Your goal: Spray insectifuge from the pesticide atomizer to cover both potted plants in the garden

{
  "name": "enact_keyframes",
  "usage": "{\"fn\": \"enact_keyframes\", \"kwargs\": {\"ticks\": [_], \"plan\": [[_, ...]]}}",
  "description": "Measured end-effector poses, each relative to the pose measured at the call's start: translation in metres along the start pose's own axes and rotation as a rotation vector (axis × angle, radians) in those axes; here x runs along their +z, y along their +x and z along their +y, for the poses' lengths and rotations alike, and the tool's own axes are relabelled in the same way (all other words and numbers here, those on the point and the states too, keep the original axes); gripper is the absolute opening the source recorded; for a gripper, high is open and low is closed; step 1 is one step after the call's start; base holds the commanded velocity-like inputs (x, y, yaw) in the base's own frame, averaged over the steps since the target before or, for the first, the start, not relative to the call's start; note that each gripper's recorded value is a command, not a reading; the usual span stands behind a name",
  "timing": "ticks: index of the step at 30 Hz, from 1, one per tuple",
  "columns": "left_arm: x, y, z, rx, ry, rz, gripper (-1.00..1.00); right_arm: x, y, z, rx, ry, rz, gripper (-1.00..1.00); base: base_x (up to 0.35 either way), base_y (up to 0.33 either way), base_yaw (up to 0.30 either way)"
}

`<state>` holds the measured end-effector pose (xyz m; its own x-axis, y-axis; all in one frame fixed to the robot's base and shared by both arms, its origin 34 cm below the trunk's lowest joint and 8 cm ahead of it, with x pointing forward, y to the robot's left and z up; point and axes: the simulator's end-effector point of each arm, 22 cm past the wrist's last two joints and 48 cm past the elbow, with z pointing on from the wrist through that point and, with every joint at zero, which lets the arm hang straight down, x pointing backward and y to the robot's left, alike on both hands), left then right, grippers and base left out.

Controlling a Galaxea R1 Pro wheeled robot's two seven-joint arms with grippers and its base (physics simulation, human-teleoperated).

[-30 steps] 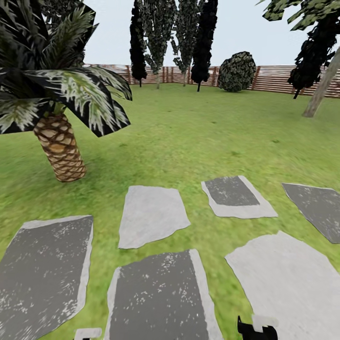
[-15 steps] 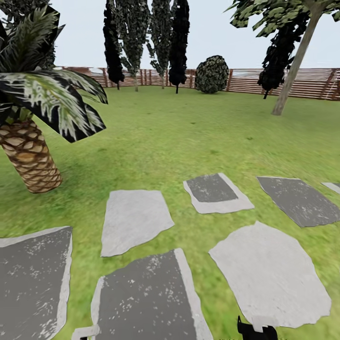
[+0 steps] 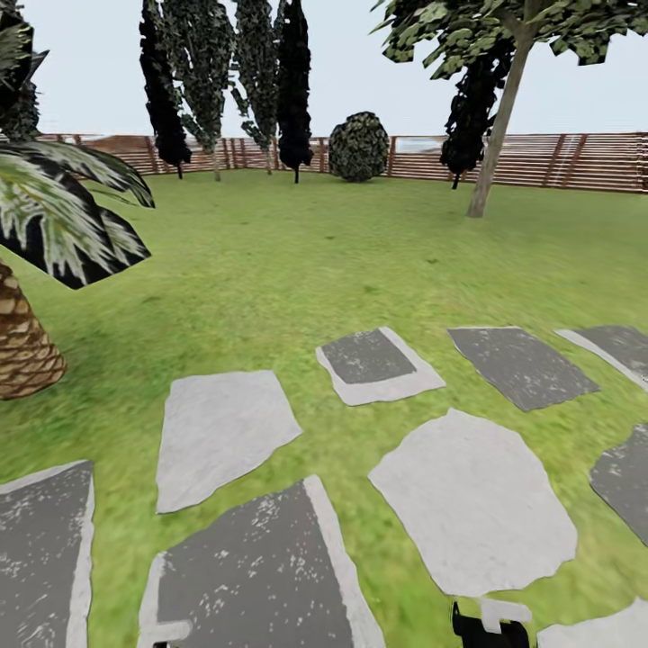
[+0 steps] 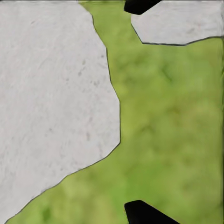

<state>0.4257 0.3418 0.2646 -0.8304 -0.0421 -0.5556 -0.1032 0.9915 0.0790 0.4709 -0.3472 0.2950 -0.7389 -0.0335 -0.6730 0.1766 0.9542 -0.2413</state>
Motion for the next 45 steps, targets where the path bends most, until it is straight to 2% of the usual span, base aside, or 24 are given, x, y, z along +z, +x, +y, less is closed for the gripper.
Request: {"fn": "enact_keyframes", "kwargs": {"ticks": [24,45], "plan": [[-0.0003,-0.0006,-0.0003,0.009,0.001,-0.001,-1.0,-0.0002,-0.0008,-0.0002,0.001,0.0,-0.002,1.0,0.24,-0.143,-0.293],[-0.0003,-0.0003,-0.0002,0.009,0.001,-0.001,-1.0,-0.0002,-0.0007,-0.0002,0.001,0.001,-0.002,1.0,0.194,-0.222,-0.294]]}}
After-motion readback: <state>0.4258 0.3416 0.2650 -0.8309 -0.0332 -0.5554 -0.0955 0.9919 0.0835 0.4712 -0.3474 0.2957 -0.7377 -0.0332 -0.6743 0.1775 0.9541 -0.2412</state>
